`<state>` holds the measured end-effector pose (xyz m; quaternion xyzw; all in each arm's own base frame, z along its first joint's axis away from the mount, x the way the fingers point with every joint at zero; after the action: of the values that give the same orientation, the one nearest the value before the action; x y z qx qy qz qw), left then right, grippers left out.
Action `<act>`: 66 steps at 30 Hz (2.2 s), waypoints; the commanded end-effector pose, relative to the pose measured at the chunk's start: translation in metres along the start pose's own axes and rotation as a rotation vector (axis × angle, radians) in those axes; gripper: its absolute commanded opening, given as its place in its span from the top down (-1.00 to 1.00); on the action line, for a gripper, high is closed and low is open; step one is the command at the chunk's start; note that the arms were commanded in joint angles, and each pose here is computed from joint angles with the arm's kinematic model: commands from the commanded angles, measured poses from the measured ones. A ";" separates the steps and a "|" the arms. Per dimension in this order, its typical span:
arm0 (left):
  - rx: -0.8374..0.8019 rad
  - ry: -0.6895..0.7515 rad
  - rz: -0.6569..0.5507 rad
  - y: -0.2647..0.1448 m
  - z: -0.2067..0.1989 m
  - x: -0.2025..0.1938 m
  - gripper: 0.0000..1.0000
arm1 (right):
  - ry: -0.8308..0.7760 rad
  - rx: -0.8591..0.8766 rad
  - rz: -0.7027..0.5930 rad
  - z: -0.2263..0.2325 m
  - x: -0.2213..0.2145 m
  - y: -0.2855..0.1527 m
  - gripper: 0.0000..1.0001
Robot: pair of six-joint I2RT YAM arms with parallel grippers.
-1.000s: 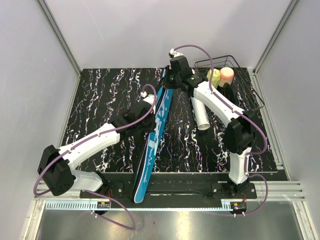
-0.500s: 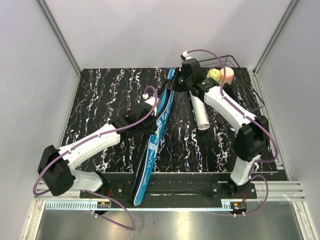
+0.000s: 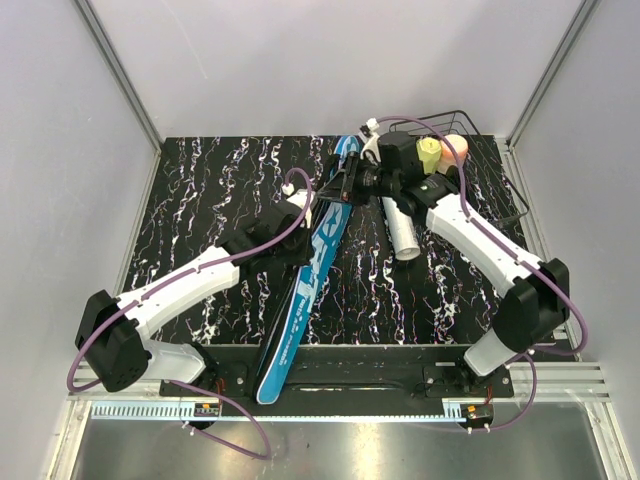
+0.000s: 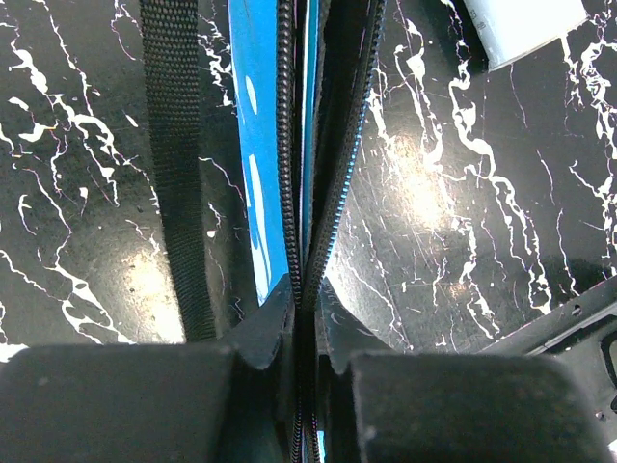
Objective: Pack up the badminton gear
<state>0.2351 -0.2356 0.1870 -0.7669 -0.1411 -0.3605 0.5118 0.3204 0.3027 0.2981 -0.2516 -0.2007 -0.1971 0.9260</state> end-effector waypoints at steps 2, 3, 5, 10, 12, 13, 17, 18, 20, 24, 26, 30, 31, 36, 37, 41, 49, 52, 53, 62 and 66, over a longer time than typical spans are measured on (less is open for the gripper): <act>-0.069 -0.036 -0.134 -0.012 -0.014 0.030 1.00 | -0.055 0.028 -0.091 0.009 0.025 -0.037 0.39; -0.069 -0.037 -0.134 -0.012 -0.014 0.030 1.00 | -0.080 -0.003 -0.121 0.008 0.032 -0.041 0.39; -0.071 -0.038 -0.131 -0.013 -0.013 0.029 1.00 | -0.155 -0.130 -0.169 -0.009 0.043 -0.043 0.39; -0.073 -0.032 -0.130 -0.013 -0.014 0.030 1.00 | -0.289 -0.267 -0.221 -0.021 0.070 -0.037 0.42; -0.073 -0.033 -0.125 -0.012 -0.015 0.031 1.00 | -0.314 -0.303 -0.202 -0.026 0.075 -0.030 0.42; -0.076 -0.031 -0.124 -0.012 -0.016 0.031 1.00 | -0.313 -0.307 -0.197 -0.027 0.076 -0.029 0.40; -0.085 -0.038 -0.120 -0.012 -0.017 0.032 1.00 | -0.277 -0.301 -0.172 -0.034 0.073 -0.015 0.11; -0.088 -0.038 -0.121 -0.012 -0.018 0.033 1.00 | -0.268 -0.310 -0.157 -0.041 0.071 -0.009 0.08; -0.089 -0.039 -0.122 -0.012 -0.018 0.033 1.00 | -0.266 -0.315 -0.177 -0.044 0.073 -0.006 0.06; -0.088 -0.035 -0.121 -0.012 -0.018 0.033 1.00 | -0.270 -0.295 -0.214 -0.042 0.082 -0.002 0.03; -0.084 -0.034 -0.118 -0.013 -0.017 0.032 1.00 | -0.215 -0.244 -0.213 -0.042 0.090 -0.002 0.02; -0.086 -0.033 -0.112 -0.013 -0.017 0.030 1.00 | -0.006 -0.082 -0.239 -0.044 0.103 -0.004 0.01; -0.087 -0.036 -0.114 -0.013 -0.017 0.031 1.00 | 0.009 -0.049 -0.236 -0.043 0.104 -0.005 0.02; -0.104 -0.034 -0.111 -0.014 -0.020 0.032 1.00 | 0.031 -0.008 -0.237 -0.047 0.117 0.002 0.04; -0.104 -0.032 -0.112 -0.014 -0.021 0.032 1.00 | 0.026 0.001 -0.243 -0.046 0.120 0.004 0.07; -0.105 -0.032 -0.110 -0.014 -0.021 0.033 1.00 | 0.038 -0.001 -0.241 -0.052 0.123 0.011 0.13; -0.106 -0.025 -0.112 -0.014 -0.021 0.033 1.00 | 0.051 0.010 -0.237 -0.057 0.124 0.020 0.27; -0.106 -0.025 -0.115 -0.014 -0.021 0.034 1.00 | 0.056 0.014 -0.230 -0.058 0.124 0.022 0.33; -0.107 -0.025 -0.116 -0.014 -0.021 0.035 1.00 | 0.057 0.014 -0.228 -0.058 0.124 0.024 0.35; -0.101 -0.020 -0.114 -0.013 -0.020 0.034 1.00 | 0.060 0.022 -0.216 -0.058 0.123 0.025 0.50; -0.099 -0.017 -0.115 -0.013 -0.020 0.034 1.00 | 0.052 0.028 -0.220 -0.056 0.124 0.025 0.65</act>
<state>0.2327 -0.2384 0.1875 -0.7754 -0.1378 -0.3547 0.5039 0.4491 0.2535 0.2719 -0.2440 -0.1688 -0.2979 0.9073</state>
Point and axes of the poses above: each gripper's point midway between its finger pads, its own y axis out along the fingers, its own z axis along the line the jaws close on, x = y × z, the point moved 4 cm from there along -y, back along the fingers, and after that the axes turned 2 degrees about y, right-handed, at the moved point
